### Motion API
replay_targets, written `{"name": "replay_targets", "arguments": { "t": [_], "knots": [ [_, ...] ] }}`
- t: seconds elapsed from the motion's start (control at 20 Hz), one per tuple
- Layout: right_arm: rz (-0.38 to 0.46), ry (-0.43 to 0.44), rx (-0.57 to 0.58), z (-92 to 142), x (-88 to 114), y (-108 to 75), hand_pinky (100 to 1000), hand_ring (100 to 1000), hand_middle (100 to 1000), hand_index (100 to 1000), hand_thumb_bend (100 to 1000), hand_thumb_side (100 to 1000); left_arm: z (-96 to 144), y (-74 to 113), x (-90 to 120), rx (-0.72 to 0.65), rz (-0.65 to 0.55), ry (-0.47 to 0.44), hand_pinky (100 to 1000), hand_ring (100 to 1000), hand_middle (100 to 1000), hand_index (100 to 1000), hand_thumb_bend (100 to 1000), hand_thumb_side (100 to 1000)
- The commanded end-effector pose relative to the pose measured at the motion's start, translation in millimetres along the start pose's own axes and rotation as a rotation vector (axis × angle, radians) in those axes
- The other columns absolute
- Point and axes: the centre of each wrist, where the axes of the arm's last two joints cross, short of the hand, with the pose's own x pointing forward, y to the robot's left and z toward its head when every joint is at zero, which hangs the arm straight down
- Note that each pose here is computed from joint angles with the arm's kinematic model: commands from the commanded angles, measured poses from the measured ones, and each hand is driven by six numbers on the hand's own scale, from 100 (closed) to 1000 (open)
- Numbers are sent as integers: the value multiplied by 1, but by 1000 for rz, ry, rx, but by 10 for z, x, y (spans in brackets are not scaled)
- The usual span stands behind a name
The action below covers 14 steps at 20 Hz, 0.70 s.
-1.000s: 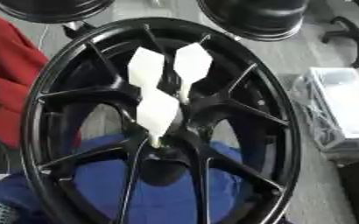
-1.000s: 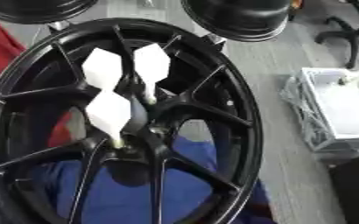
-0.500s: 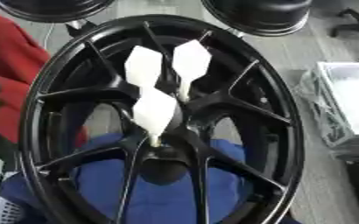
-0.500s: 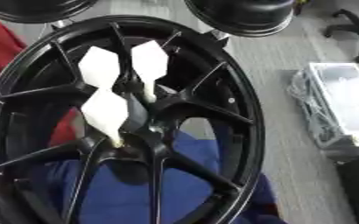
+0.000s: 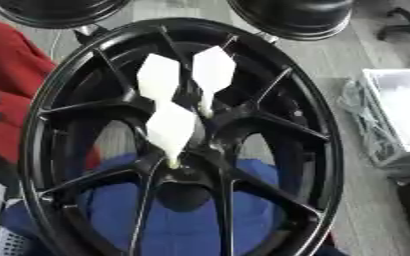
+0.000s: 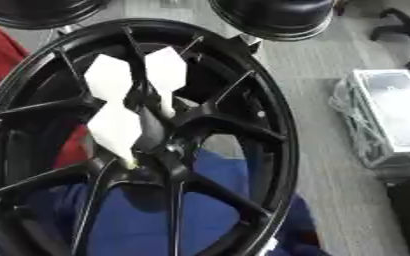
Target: Pull the pin out of the wheel hub.
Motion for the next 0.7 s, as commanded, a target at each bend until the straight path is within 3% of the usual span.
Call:
{"name": "replay_targets", "arguments": {
  "t": [0.05, 0.4, 0.7],
  "knots": [
    [-48, -78, -47, -64, 71, -57, 882, 882, 802, 842, 100, 744, -26, 9, 82, 3, 9, -35, 703, 744, 595, 640, 360, 599],
    [-311, -383, 5, -180, 269, 131, 879, 846, 755, 801, 100, 698, -64, -33, 123, -20, 24, -58, 703, 745, 595, 639, 364, 596],
    [-506, -509, 54, -327, 491, 230, 872, 819, 714, 766, 100, 638, -93, -67, 157, -40, 36, -75, 702, 745, 595, 639, 367, 592]
  ]
}}
